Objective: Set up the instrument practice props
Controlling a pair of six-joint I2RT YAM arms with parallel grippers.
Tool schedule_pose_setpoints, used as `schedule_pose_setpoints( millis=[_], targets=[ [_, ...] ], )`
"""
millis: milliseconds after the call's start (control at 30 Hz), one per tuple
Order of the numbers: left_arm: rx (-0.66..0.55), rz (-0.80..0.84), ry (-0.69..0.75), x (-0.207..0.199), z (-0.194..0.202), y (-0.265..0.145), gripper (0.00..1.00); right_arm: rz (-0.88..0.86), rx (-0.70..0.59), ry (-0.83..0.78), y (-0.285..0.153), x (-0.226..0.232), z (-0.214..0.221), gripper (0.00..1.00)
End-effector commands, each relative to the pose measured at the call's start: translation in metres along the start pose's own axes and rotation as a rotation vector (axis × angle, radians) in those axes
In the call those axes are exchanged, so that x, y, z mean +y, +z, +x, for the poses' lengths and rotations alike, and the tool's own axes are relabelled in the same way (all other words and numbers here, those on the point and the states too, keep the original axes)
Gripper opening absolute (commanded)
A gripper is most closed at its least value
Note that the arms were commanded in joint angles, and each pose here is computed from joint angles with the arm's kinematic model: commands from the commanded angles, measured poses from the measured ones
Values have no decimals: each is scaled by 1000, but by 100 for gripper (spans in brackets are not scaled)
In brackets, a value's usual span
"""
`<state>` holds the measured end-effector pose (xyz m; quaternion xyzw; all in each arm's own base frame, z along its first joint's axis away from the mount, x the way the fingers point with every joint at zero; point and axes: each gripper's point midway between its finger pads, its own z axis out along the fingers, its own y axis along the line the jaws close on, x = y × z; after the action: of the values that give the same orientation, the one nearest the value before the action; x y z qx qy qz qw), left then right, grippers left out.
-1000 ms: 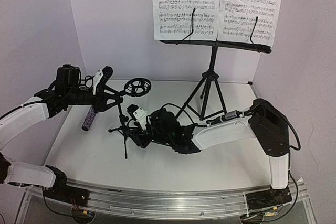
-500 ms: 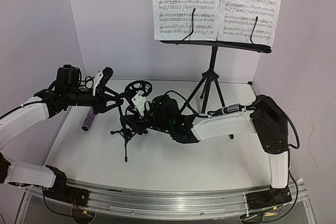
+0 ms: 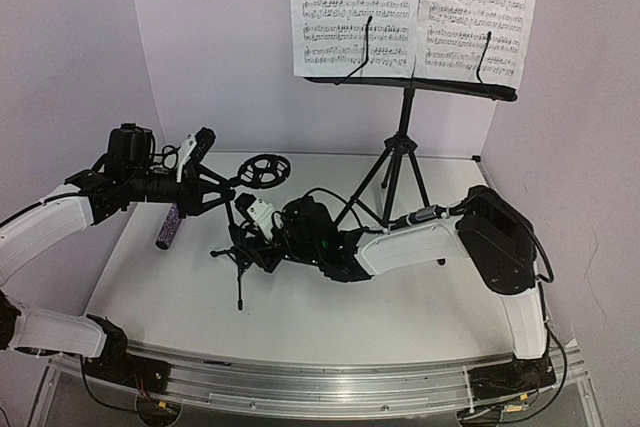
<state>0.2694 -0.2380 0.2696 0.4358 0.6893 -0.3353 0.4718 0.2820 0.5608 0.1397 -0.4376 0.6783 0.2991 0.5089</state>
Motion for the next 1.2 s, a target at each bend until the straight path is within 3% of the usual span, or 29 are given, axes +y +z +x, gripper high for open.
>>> schedule_pose_setpoints(
  millis=[0, 200, 400, 600, 933, 1167],
  targets=[
    [-103, 11, 81, -4, -43, -9, 0, -2, -39, -5, 1, 1, -16, 39],
    [-102, 10, 79, -3, -43, -8, 0, 2, -52, -14, -3, 1, -24, 39],
    [-99, 10, 77, -3, -42, -8, 0, -14, -50, -10, -7, 4, -25, 31],
    [-97, 10, 73, -3, -41, -8, 0, -24, -67, -6, -11, 7, -36, 36],
    [-98, 14, 70, -4, -41, -8, 0, -24, -95, 1, -12, 8, -50, 33],
    [-100, 16, 67, -5, -40, -8, 0, -29, -125, 10, -16, 8, -65, 38]
  ],
)
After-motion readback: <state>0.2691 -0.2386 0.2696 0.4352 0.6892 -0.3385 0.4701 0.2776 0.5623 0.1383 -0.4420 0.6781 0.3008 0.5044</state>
